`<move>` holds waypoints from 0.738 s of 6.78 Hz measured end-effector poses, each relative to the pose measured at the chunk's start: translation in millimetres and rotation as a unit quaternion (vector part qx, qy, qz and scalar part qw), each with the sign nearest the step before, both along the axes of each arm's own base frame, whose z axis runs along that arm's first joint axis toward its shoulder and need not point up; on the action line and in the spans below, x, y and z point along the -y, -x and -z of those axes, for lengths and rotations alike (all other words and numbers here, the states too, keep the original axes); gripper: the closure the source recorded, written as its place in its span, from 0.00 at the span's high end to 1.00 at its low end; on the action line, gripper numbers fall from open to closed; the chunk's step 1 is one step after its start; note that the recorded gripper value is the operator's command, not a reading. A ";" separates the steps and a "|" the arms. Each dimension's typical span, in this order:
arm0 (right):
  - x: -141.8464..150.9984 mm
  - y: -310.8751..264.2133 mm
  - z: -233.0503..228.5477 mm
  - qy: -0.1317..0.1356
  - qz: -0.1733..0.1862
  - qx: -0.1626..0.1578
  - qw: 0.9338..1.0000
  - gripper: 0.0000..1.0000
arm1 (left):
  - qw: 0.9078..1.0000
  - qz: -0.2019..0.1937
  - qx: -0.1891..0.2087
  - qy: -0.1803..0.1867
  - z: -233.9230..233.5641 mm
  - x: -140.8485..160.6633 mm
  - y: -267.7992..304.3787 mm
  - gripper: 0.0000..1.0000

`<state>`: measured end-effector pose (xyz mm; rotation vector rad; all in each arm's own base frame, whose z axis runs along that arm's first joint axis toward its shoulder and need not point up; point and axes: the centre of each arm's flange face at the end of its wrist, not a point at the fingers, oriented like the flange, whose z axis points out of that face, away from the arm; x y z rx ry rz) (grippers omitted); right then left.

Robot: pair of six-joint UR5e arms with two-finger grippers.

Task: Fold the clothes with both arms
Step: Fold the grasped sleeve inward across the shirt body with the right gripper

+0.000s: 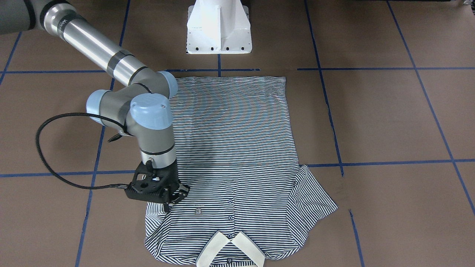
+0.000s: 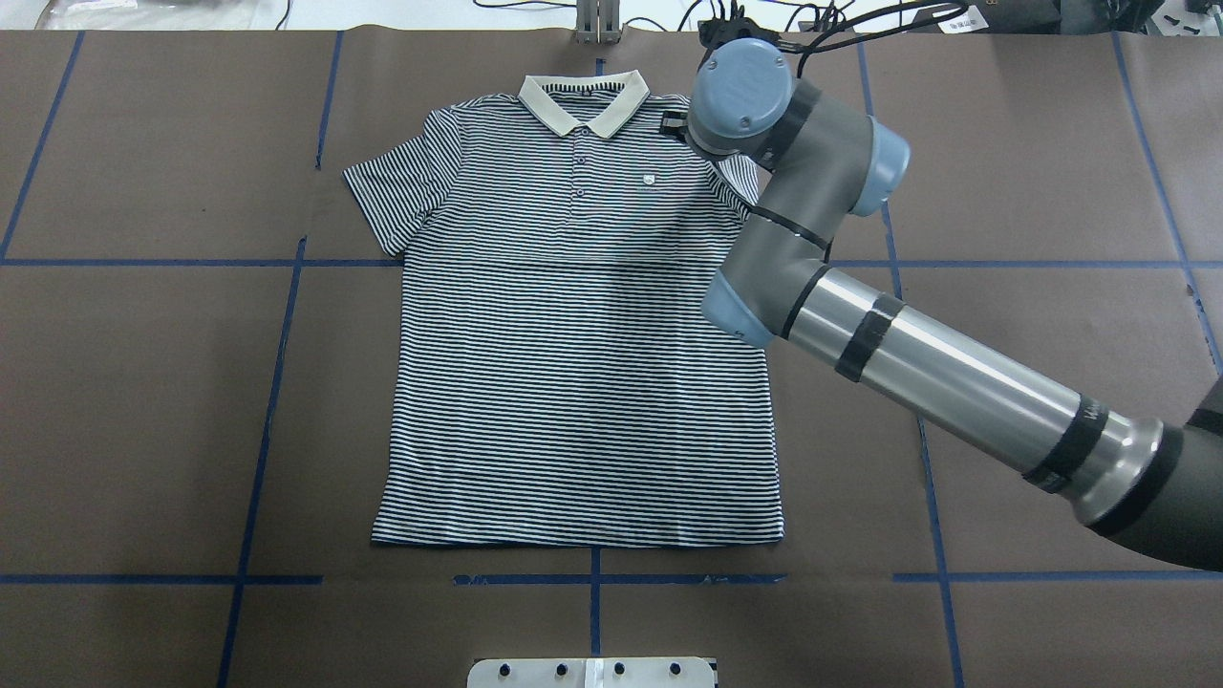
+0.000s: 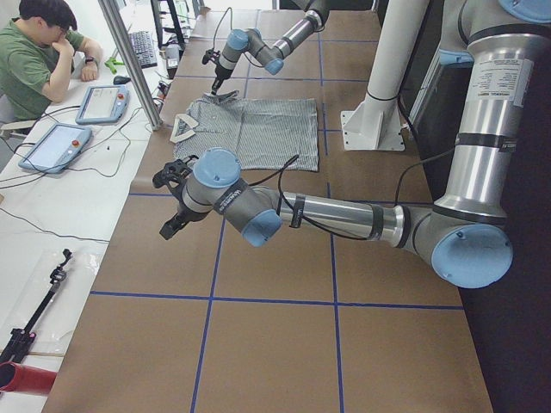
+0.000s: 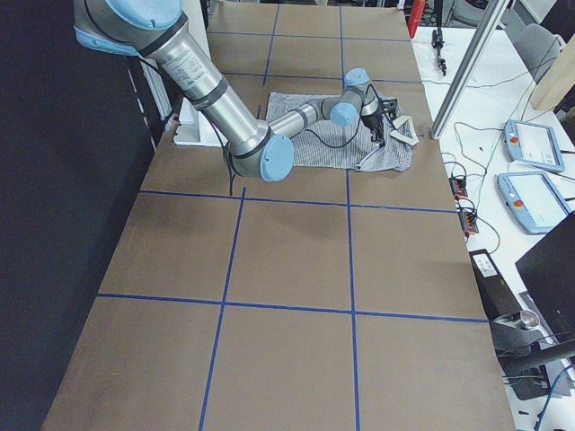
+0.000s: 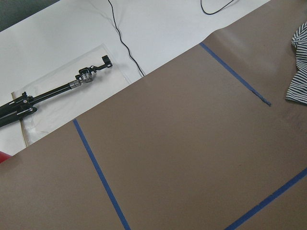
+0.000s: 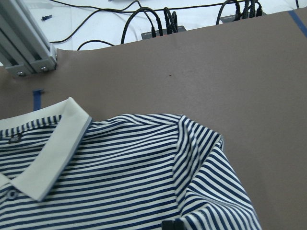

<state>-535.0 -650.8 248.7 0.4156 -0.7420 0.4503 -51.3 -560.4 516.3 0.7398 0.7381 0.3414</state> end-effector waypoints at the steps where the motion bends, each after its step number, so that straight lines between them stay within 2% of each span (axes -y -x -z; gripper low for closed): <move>1: -3.5 24.9 18.3 -0.002 -0.015 -0.003 1.000 0.00 | 1.000 0.000 0.000 0.000 -0.3 -0.3 0.0 1.00; 3: -10.9 47.8 35.0 -0.005 -0.018 -0.005 1.000 0.01 | 1.000 0.000 0.000 0.000 0.0 -0.5 0.0 1.00; 4: -13.8 54.1 38.2 -0.007 -0.015 -0.006 1.000 0.99 | 1.000 0.000 0.000 0.000 -0.1 -0.5 0.0 1.00; 5: -15.4 57.4 39.5 -0.012 -0.010 -0.010 1.000 1.00 | 1.000 0.000 0.000 0.000 -0.4 -0.5 0.0 1.00</move>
